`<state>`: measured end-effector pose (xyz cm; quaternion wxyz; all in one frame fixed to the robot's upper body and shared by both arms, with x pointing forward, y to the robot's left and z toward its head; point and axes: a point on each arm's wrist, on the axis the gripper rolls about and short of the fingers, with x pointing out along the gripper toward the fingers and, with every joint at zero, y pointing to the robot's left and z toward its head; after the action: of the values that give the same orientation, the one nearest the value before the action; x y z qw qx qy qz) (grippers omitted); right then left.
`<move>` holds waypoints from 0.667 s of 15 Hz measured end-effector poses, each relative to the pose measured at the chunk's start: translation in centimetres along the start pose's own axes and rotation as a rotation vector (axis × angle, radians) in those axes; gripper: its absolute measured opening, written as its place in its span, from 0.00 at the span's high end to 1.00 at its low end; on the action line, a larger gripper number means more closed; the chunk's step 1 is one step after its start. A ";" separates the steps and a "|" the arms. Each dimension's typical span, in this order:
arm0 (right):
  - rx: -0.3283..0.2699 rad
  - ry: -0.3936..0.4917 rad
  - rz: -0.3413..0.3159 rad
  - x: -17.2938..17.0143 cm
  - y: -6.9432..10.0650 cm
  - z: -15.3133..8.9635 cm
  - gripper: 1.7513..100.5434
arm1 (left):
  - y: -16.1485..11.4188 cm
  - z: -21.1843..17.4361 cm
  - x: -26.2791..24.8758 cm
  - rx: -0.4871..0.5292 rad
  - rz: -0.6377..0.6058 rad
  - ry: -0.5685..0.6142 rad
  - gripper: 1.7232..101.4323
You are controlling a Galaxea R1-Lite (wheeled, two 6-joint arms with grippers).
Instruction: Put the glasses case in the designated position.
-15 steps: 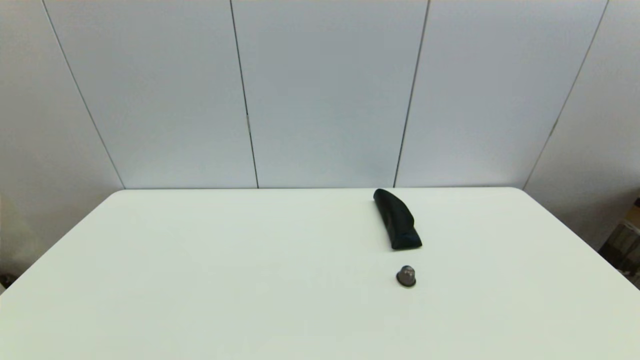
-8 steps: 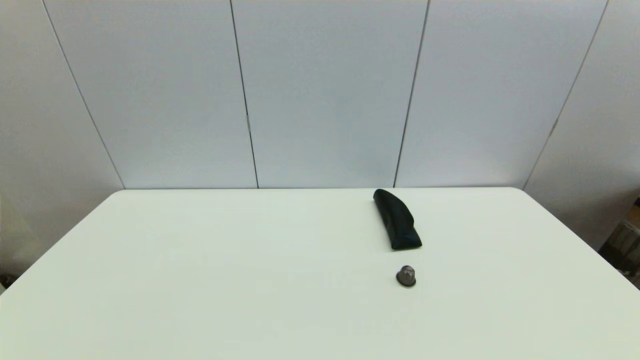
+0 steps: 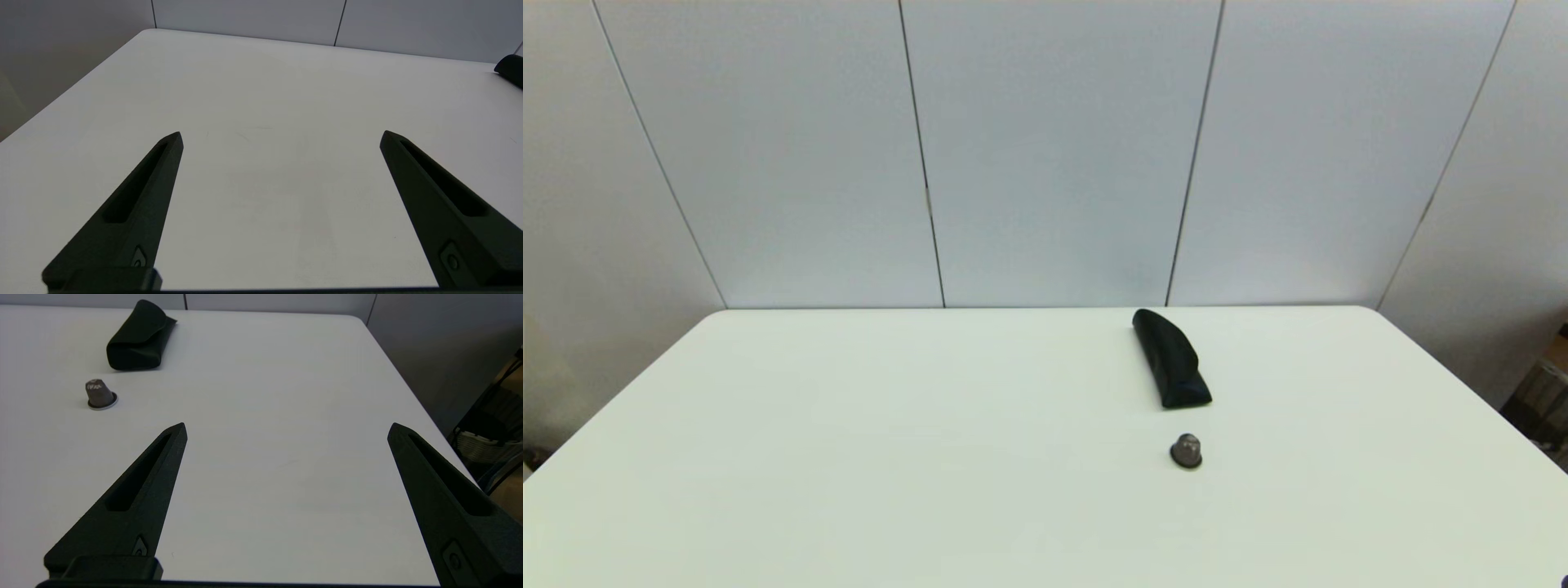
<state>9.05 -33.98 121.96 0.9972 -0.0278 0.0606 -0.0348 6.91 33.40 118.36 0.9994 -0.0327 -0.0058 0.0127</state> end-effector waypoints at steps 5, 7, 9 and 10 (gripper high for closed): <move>-0.002 -0.006 -0.001 0.1 0.0 -0.3 0.03 | 0.0 0.0 0.0 0.000 -0.001 0.000 0.04; 0.001 -0.017 -0.011 -0.1 0.0 0.1 0.03 | 0.0 0.0 0.0 0.000 -0.001 0.001 0.04; -0.003 -0.040 -0.001 -0.3 0.0 0.3 0.03 | 0.0 0.0 0.0 0.000 0.000 0.001 0.04; -0.012 -0.049 0.007 -0.4 0.1 0.3 0.03 | 0.0 0.0 0.0 0.000 0.000 0.001 0.04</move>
<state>8.65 -33.88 122.27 0.9983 -0.0346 0.0367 -0.0304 6.91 33.40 118.35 0.9994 -0.0329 -0.0052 0.0127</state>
